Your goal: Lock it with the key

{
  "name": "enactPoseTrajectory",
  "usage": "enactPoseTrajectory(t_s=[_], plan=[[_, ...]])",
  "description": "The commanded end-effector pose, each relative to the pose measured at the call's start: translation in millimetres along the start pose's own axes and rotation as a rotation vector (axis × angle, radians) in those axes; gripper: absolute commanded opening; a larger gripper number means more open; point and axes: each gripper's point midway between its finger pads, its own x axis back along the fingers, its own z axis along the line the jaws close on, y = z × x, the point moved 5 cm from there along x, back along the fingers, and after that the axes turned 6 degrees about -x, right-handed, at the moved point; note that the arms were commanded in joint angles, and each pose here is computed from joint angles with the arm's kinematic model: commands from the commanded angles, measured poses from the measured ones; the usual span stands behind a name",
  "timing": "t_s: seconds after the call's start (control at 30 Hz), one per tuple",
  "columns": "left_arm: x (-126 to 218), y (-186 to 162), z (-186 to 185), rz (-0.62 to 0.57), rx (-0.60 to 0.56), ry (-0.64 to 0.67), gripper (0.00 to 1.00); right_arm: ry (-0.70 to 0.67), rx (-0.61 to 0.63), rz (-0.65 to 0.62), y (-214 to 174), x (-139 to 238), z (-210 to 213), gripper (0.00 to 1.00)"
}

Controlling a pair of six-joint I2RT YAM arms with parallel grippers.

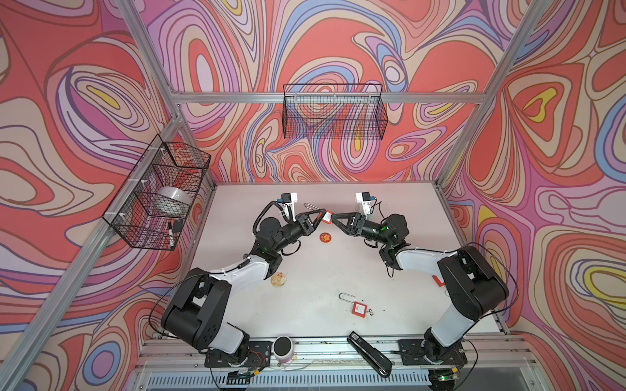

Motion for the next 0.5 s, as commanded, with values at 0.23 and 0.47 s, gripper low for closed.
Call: enactPoseTrajectory(t_s=[0.23, 0.47], plan=[[-5.6, 18.6, -23.8, -0.083, -0.035, -0.113, 0.0, 0.079, -0.003, 0.051, -4.2, -3.4, 8.9, 0.55], [-7.0, 14.8, -24.1, -0.078, -0.027, -0.125, 0.0, 0.097, -0.01, 0.056, -1.8, -8.8, 8.4, 0.43]])
